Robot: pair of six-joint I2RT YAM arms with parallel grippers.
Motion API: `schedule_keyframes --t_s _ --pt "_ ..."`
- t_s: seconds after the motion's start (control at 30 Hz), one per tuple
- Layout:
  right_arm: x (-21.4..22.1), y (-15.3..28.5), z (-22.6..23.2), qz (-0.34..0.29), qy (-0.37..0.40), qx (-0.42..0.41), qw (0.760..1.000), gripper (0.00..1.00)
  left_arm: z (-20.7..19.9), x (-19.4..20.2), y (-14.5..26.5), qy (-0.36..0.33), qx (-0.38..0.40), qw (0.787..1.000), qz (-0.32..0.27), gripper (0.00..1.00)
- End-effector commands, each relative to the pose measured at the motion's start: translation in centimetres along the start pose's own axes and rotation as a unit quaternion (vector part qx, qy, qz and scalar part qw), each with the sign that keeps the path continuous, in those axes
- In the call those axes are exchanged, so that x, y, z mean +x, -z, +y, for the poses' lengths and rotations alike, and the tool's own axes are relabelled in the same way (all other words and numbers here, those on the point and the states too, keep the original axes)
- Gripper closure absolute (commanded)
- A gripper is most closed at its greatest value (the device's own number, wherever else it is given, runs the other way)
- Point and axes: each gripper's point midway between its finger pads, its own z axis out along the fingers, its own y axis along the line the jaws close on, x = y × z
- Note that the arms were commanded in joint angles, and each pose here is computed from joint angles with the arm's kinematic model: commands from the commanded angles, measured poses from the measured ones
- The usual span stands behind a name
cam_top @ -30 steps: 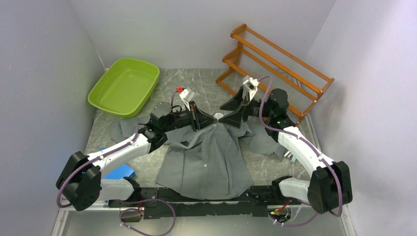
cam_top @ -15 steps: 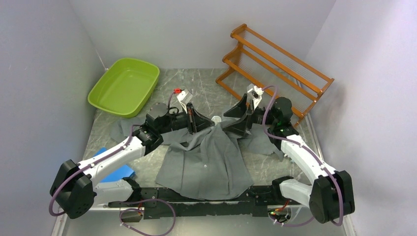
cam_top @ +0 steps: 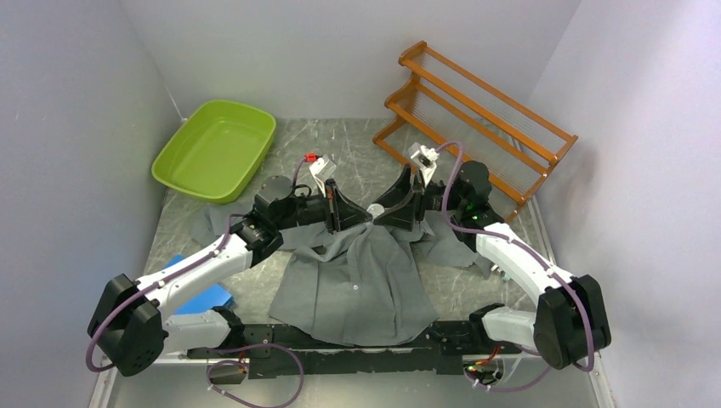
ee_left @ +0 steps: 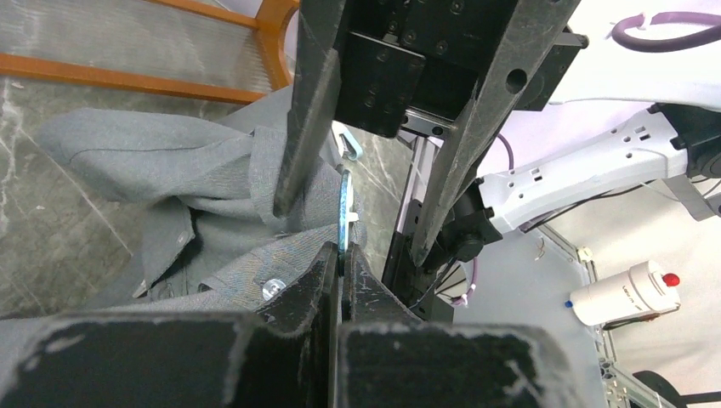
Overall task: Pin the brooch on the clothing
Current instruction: Pin the brooch to the clothes.
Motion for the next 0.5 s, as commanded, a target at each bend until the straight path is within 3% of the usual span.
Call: schedule_keyframes --t_s 0.0,0.1,0.33,0.47 --pt "-1.90 -1.03 0.62 -0.005 0.045 -0.020 0.999 0.44 -2.31 -2.61 -0.37 -0.031 0.042 0.998 -0.023 0.97" --pt "-1.70 -1.09 0.49 -0.006 0.043 -0.018 0.999 0.49 -2.26 -2.57 -0.29 -0.031 0.038 0.999 -0.022 0.97" --pt "-1.82 -0.79 0.55 0.004 0.064 -0.006 0.998 0.19 -2.26 -2.65 0.05 -0.032 0.029 0.999 -0.025 0.97" --pt "-1.99 -0.48 1.16 0.005 0.084 -0.003 0.996 0.15 -2.38 -2.50 0.22 -0.032 0.030 0.999 -0.021 0.97"
